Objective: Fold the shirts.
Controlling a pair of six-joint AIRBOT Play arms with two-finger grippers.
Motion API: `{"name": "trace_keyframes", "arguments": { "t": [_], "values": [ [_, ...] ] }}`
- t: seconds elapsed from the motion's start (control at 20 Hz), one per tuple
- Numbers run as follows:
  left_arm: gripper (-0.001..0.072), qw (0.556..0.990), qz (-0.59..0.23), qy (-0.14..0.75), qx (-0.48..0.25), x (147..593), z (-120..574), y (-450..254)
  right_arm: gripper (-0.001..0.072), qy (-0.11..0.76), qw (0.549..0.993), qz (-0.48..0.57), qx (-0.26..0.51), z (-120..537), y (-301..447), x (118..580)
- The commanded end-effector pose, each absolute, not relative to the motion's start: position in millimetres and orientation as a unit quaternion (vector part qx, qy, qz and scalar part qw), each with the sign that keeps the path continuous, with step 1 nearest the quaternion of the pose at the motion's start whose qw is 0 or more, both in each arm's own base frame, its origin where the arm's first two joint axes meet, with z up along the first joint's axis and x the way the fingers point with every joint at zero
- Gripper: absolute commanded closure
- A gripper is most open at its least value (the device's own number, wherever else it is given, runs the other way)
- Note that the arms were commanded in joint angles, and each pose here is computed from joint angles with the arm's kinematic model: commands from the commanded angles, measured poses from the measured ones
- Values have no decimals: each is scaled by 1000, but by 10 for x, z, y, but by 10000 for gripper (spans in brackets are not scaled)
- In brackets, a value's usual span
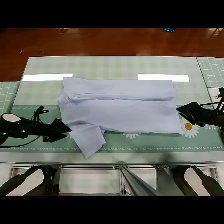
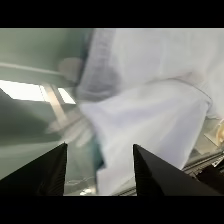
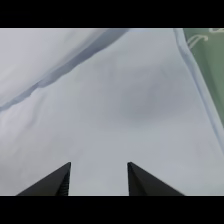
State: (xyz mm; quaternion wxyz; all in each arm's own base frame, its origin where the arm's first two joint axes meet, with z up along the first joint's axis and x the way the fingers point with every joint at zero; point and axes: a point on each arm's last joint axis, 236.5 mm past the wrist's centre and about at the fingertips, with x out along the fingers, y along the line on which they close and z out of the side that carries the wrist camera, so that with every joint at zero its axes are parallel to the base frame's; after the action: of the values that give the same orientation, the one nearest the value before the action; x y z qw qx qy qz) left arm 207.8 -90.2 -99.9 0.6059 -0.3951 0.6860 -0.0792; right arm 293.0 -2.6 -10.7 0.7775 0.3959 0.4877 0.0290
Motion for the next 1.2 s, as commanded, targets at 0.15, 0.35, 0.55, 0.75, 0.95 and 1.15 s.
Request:
{"name": "trace_keyframes", "arguments": {
  "t": [0.15, 0.35, 0.55, 0.75, 0.95, 1.15],
  "values": [
    [438, 634, -38, 661, -400, 2376, -1176, -1170, 305, 515, 777, -83, 352, -145, -624, 2757],
    [690, 644, -76, 661, -377, 2415, -1104, -1211, 305, 580, 699, -173, 381, -572, -958, 2009],
    [690, 644, -79, 662, -376, 2412, -1095, -1217, 305, 589, 658, -119, 454, -785, -501, 1938],
    [690, 643, -80, 663, -376, 2406, -1093, -1221, 305, 596, 636, -95, 481, -905, -388, 1980],
    [690, 643, -80, 663, -376, 2407, -1093, -1220, 305, 587, 627, -79, 506, -1016, -332, 2132],
    [690, 643, -80, 663, -376, 2407, -1093, -1220, 305, 580, 625, -70, 518, -1226, -124, 2467]
  ]
}}
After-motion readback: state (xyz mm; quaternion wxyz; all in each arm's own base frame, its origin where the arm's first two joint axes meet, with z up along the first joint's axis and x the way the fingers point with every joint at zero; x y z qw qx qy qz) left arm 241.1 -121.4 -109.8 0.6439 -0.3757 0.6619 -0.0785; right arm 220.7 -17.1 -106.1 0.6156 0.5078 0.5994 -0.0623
